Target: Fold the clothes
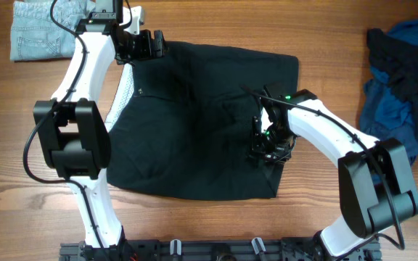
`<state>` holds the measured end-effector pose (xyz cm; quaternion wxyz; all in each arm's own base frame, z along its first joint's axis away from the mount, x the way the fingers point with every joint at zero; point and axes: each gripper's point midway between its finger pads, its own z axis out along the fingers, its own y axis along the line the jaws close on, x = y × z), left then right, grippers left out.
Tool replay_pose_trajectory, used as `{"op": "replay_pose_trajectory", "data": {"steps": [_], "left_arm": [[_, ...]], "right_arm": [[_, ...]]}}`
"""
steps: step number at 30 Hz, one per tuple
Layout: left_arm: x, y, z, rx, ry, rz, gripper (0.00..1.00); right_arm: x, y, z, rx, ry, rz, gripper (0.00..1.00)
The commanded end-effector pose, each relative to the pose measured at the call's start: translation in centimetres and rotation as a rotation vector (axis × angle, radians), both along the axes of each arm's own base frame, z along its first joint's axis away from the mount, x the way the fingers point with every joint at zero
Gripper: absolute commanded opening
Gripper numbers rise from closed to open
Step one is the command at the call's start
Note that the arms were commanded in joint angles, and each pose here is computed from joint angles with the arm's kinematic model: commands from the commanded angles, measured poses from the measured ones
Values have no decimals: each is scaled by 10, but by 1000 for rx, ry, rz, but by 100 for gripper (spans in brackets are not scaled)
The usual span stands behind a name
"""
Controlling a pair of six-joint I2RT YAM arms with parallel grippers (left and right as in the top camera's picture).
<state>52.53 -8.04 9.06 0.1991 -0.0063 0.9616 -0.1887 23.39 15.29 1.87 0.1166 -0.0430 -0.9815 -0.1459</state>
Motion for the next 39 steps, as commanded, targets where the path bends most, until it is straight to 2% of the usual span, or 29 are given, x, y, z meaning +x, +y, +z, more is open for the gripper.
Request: {"op": "replay_pose_trajectory", "data": {"steps": [1,9,12,15,18,22,23,31,36,39], "left_arm": [[-1,0,4,8,-11,-7,100],[-1,0,4,9,-11,-8,100],[-1,0,4,9,-11,-8,100],[-1,0,4,9,-11,-8,100],[-1,0,4,9,-11,-7,100],[0,3,3,25,-12,0,100],[0,4,2,35,-12,5,100],[0,7,2,49,-13,12,100],[0,7,2,49,-13,12,100],[0,7,2,48,-13,12,100]], "right_arm": [[12,3,-8,8,-64,-12,51],[23,7,-12,30,-118,-13,51],[20,14,-9,72,-99,-19,38],[14,27,-2,149,-52,-50,34],[11,27,-2,154,-37,-51,28],[6,25,-2,142,-16,-51,6],[4,24,-2,138,-7,-52,4],[-4,26,6,151,51,-76,4],[5,38,40,214,52,-80,4],[-4,32,64,171,106,-84,4]]}}
